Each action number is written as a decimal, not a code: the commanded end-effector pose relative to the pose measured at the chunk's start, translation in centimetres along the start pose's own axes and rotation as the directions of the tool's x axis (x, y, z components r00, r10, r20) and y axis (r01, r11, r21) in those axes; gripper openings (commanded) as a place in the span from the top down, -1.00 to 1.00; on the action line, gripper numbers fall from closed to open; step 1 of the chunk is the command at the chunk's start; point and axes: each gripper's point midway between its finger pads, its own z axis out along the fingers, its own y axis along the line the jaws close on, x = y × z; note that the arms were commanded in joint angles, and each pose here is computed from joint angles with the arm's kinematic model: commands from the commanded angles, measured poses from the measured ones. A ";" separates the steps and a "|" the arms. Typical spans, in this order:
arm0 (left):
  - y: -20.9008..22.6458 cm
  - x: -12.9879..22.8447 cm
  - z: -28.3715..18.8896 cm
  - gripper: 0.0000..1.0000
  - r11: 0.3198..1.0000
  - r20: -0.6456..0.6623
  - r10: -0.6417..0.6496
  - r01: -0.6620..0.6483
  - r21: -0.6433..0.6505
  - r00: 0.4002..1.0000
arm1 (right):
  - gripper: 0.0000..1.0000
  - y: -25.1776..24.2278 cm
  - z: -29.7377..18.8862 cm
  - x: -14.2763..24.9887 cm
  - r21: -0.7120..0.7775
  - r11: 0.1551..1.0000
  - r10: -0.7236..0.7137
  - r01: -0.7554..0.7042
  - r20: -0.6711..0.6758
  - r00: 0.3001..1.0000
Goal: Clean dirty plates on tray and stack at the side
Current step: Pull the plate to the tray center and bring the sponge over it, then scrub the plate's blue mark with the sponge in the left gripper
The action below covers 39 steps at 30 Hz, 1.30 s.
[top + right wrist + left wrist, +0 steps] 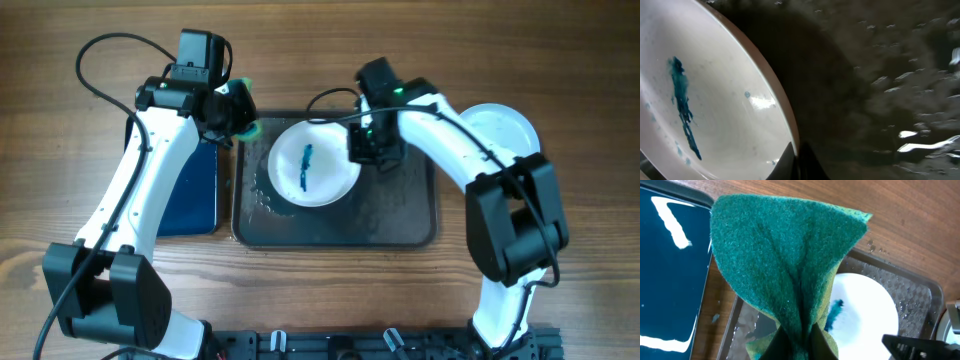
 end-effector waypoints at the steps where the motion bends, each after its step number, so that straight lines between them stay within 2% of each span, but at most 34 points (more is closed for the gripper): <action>1: 0.7 0.6 0.4 0.92 1.000 -0.018 0.013 -0.014 -0.025 1.000 | 0.91 0.5 0.8 0.5 0.027 0.998 0.059 -0.059 0.000 0.998; 2: 0.9 0.9 0.7 0.92 0.999 -0.028 0.012 -0.012 -0.031 1.000 | 0.90 0.6 1.1 0.7 0.017 0.998 0.057 -0.057 -0.015 0.998; 4: 1.3 1.9 1.4 0.92 0.999 -0.053 0.010 -0.012 -0.035 0.999 | 0.74 1.1 1.8 1.2 -0.013 0.999 0.046 -0.047 -0.050 0.998; 5: 1.5 2.9 2.2 0.92 0.999 -0.078 0.020 -0.023 -0.041 0.997 | 0.47 1.1 2.3 1.4 -0.023 0.998 0.049 -0.050 -0.071 0.996; 7: 1.1 4.2 3.4 0.92 0.995 -0.095 0.096 -0.099 -0.019 0.991 | 0.20 1.5 2.8 1.9 -0.047 0.997 0.055 -0.060 -0.102 0.993; 8: 0.7 4.6 3.8 0.92 0.991 -0.094 0.136 -0.137 -0.006 0.986 | 0.18 1.5 3.1 2.0 -0.051 0.997 0.060 -0.066 -0.111 0.992; 10: -0.5 5.0 4.3 0.92 0.970 -0.078 0.242 -0.241 0.030 0.967 | 0.22 1.6 3.6 2.3 -0.061 0.995 0.068 -0.077 -0.137 0.988; 12: -1.5 5.7 4.6 0.92 0.942 -0.073 0.335 -0.332 0.051 0.939 | 0.38 1.7 3.9 2.6 -0.065 0.993 0.090 -0.100 -0.154 0.984; 13: -1.9 6.3 4.8 0.92 0.929 -0.078 0.368 -0.364 0.059 0.927 | 0.68 1.8 4.0 2.6 -0.069 0.992 0.091 -0.103 -0.158 0.983; 14: -2.2 7.0 5.1 0.92 0.917 -0.088 0.397 -0.392 0.066 0.914 | 0.87 1.8 4.0 2.6 -0.070 0.992 0.092 -0.104 -0.157 0.983; 18: -2.3 9.3 7.1 0.92 0.903 -0.147 0.430 -0.424 0.069 0.891 | 0.92 1.9 4.1 2.2 -0.078 0.992 0.088 -0.100 -0.144 0.986; 23: -1.5 11.8 9.9 0.92 0.839 -0.244 0.540 -0.538 0.083 0.805 | 0.91 1.8 4.4 2.2 -0.076 0.992 0.086 -0.098 -0.147 0.985; 29: 0.7 14.4 12.0 0.92 0.854 -0.332 0.505 -0.517 0.059 0.797 | 0.91 1.9 4.4 2.1 -0.078 0.992 0.084 -0.096 -0.143 0.986; 32: 2.4 15.1 12.7 0.92 0.922 -0.358 0.345 -0.386 -0.046 0.868 | 0.92 1.9 4.4 2.1 -0.080 0.992 0.084 -0.096 -0.142 0.986; 35: 3.4 14.8 12.9 0.92 0.965 -0.313 0.139 -0.200 -0.172 0.939 | 0.91 1.9 4.4 2.0 -0.081 0.992 0.083 -0.095 -0.139 0.987; 37: 2.9 14.2 13.2 0.92 0.975 -0.279 0.088 -0.140 -0.173 0.956 | 0.91 1.9 4.4 2.0 -0.081 0.992 0.083 -0.095 -0.139 0.987; 39: 2.2 12.9 13.6 0.92 0.979 -0.220 0.096 -0.131 -0.154 0.971 | 0.91 1.9 4.4 2.0 -0.081 0.992 0.083 -0.095 -0.139 0.987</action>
